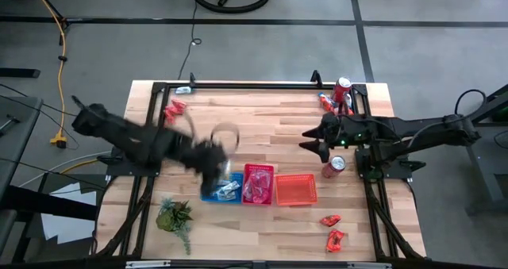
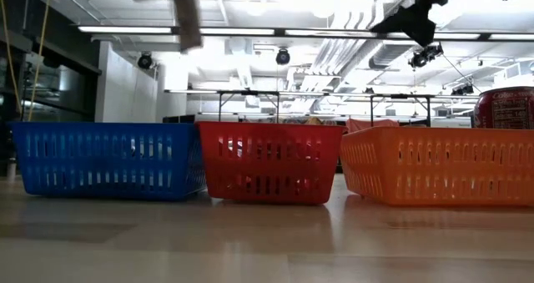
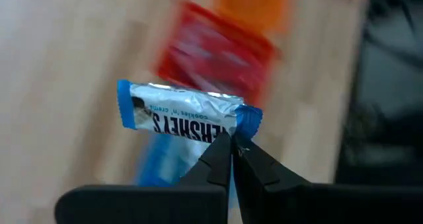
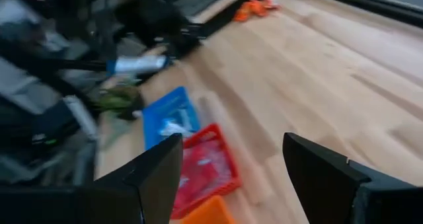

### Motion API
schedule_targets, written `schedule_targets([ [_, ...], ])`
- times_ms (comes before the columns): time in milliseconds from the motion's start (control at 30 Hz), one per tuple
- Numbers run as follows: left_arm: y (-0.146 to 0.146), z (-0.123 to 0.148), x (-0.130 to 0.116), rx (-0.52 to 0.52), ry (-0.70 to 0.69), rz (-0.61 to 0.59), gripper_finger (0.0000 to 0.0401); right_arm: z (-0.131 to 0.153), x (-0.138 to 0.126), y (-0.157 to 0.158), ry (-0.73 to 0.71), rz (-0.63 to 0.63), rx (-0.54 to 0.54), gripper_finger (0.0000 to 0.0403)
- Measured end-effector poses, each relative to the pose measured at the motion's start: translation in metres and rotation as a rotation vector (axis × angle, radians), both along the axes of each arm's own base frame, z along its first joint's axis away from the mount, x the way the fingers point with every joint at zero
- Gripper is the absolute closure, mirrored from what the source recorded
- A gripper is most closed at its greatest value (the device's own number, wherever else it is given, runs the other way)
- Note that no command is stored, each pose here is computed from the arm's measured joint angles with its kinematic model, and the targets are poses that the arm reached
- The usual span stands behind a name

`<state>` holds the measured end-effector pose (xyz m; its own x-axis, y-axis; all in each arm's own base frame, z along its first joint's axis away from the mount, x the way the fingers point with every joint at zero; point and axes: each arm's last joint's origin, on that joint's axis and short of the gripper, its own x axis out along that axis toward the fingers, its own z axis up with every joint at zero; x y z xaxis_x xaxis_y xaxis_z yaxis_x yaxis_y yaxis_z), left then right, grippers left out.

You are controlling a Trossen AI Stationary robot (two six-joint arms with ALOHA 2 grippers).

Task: Sort candy
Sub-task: Put the white candy pack into the blue bin

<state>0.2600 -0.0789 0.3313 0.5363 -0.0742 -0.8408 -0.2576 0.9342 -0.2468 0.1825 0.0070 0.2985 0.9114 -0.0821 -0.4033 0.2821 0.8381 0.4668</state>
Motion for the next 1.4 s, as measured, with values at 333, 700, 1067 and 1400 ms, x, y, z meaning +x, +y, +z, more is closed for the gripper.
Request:
schedule_targets([
  [333, -0.084, -0.050, 0.003, 0.242, 0.094, -0.196, 0.0401, 0.013, 0.008, 0.006, -0.157, 0.052, 0.103, 0.0147],
  [700, -0.076, -0.104, 0.029, 0.520, 0.329, -0.464, 0.0401, 0.021, 0.026, 0.031, -0.319, 0.029, 0.178, 0.0147],
  [1067, -0.064, -0.078, 0.016, 0.507, 0.297, -0.373, 0.0364, 0.014, 0.031, 0.041, -0.296, -0.035, 0.175, 0.0147],
  [1400, 0.001, 0.013, -0.041, 0.501, -0.044, 0.163, 0.0274, 0.003, 0.031, 0.027, -0.188, -0.099, 0.136, 0.0147],
])
